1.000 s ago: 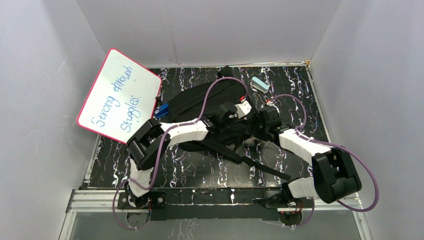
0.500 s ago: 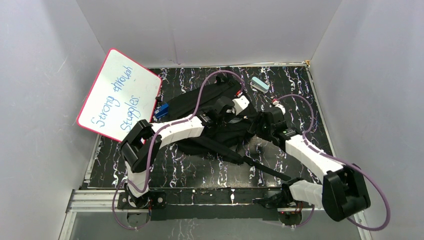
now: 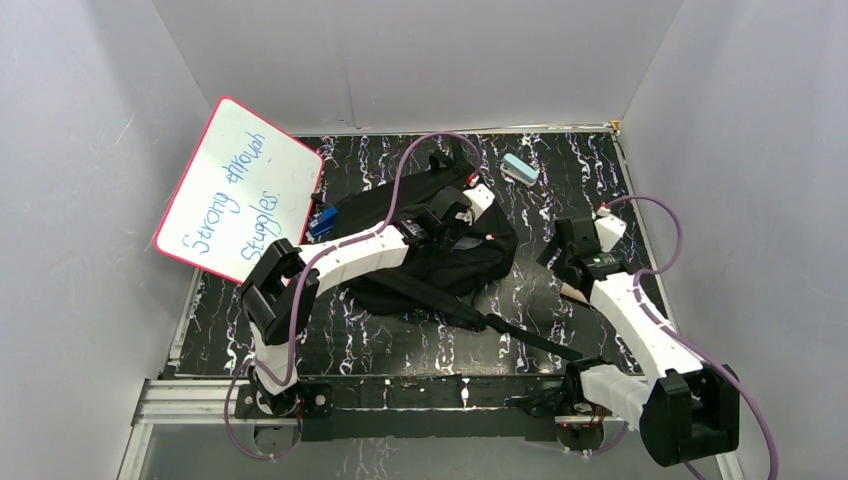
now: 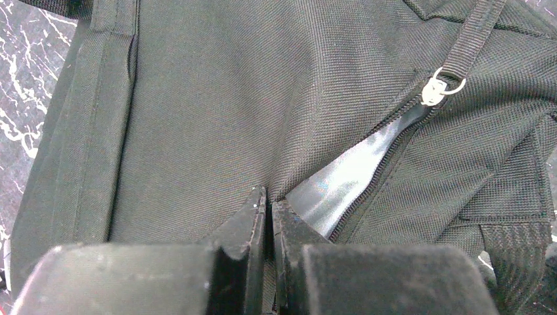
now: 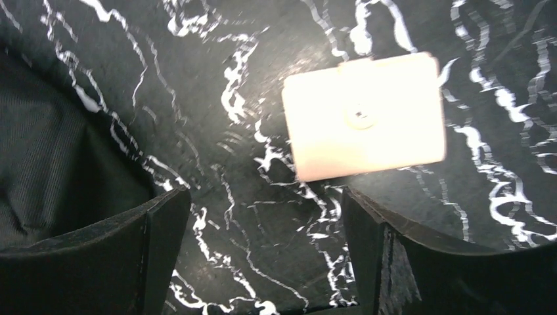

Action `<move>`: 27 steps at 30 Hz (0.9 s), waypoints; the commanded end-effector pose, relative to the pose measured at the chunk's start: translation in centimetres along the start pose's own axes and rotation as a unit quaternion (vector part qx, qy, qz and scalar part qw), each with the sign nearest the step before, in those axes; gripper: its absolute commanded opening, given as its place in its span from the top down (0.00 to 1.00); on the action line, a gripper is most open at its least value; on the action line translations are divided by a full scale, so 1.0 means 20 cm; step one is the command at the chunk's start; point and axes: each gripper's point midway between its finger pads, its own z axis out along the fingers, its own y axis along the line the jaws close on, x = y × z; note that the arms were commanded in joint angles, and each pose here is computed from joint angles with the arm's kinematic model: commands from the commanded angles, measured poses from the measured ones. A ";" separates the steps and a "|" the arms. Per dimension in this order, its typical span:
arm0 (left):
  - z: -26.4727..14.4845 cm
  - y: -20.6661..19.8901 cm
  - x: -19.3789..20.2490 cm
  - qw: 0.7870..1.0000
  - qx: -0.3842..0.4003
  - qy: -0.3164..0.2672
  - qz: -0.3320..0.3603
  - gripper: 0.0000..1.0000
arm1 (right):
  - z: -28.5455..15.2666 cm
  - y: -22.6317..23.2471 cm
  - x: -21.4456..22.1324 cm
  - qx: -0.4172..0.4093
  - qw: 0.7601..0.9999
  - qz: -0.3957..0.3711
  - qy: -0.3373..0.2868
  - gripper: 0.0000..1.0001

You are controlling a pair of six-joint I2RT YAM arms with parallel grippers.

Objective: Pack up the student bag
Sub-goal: Unzip the student bag at the center of the board, then pick up the personal item from the center of the board.

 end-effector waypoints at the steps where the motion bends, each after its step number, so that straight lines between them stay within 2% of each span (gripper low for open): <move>1: -0.12 0.07 -0.14 0.999 -0.010 -0.035 -0.025 1.00 | -0.08 -0.11 -0.20 0.046 0.996 0.030 -0.069 0.04; 3: -0.13 0.07 -0.13 0.999 -0.008 -0.038 -0.026 1.00 | -0.06 -0.15 -0.25 0.063 0.994 0.023 -0.083 0.01; 8: -0.12 0.07 -0.13 0.999 -0.009 -0.038 -0.025 1.00 | 0.02 -0.27 -0.36 0.115 0.991 0.028 -0.067 0.01; 12: -0.13 0.07 -0.13 0.999 -0.007 -0.039 -0.026 1.00 | 0.13 -0.35 -0.45 0.092 0.990 0.090 -0.064 0.01; 16: -0.13 0.07 -0.12 0.999 -0.006 -0.040 -0.025 1.00 | 0.24 -0.41 -0.46 0.052 0.985 0.159 -0.036 0.01; 20: -0.13 0.05 -0.12 0.999 0.002 -0.038 -0.025 1.00 | 0.35 -0.45 -0.44 0.041 0.983 0.182 0.000 0.01; 27: -0.11 0.04 -0.10 0.999 0.005 -0.034 -0.023 1.00 | 0.45 -0.38 -0.35 -0.003 0.981 0.189 0.048 0.02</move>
